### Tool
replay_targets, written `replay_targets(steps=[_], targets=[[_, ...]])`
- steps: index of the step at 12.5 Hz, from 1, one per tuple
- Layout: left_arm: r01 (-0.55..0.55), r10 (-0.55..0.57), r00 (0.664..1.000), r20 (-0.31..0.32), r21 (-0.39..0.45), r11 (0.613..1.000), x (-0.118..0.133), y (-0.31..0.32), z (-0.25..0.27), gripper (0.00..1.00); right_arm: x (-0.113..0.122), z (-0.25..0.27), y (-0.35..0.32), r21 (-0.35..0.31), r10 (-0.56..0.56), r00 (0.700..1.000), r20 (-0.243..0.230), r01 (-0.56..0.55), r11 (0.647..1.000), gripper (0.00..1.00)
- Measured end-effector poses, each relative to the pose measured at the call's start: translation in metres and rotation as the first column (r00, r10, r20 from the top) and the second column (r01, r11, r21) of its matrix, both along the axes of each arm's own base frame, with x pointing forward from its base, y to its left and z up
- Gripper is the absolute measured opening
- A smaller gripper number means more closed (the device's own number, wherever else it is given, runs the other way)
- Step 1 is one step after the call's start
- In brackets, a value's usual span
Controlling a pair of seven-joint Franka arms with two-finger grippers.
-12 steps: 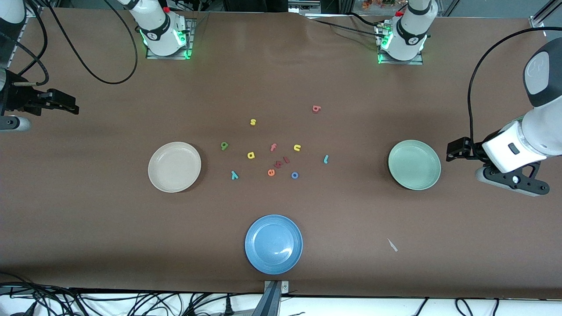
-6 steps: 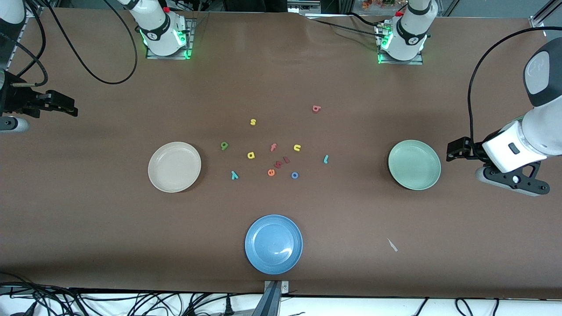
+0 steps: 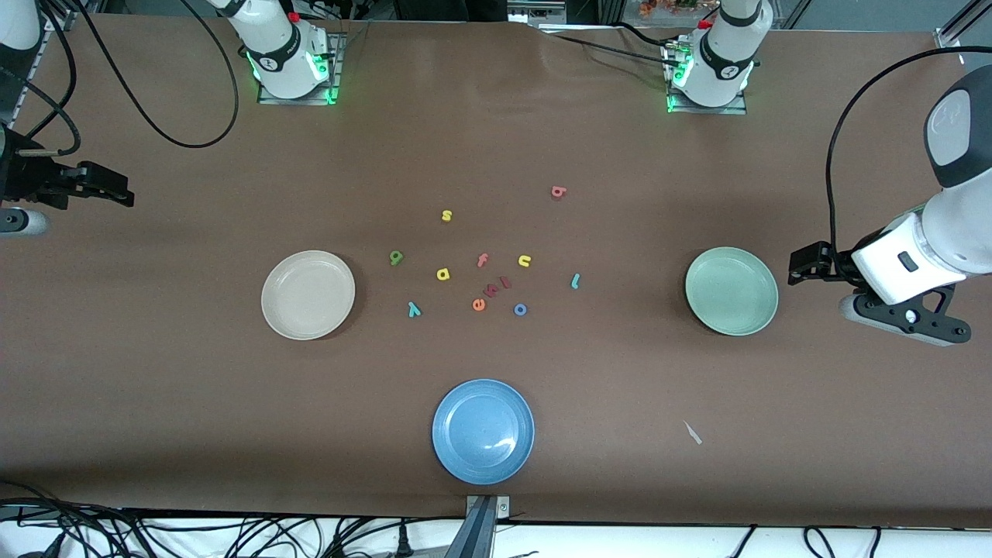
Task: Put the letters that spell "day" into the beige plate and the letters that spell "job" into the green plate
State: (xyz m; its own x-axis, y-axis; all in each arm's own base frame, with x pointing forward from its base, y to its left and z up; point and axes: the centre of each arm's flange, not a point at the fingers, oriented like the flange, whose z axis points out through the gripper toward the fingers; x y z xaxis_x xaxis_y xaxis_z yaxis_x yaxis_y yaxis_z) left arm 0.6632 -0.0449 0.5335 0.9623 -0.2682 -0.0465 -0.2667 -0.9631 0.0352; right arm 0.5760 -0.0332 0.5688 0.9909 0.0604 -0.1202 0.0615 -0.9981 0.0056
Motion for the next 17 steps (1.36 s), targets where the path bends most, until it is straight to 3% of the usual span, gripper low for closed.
replay_targets(steps=[17], targets=[[0.0,0.0,1.0,-0.013,0.001,1.0,-0.0015,0.0001,-0.0009,1.0,-0.0007,0.007,0.0046,0.016,0.007,0.999,0.038,-0.007,1.0,1.0]])
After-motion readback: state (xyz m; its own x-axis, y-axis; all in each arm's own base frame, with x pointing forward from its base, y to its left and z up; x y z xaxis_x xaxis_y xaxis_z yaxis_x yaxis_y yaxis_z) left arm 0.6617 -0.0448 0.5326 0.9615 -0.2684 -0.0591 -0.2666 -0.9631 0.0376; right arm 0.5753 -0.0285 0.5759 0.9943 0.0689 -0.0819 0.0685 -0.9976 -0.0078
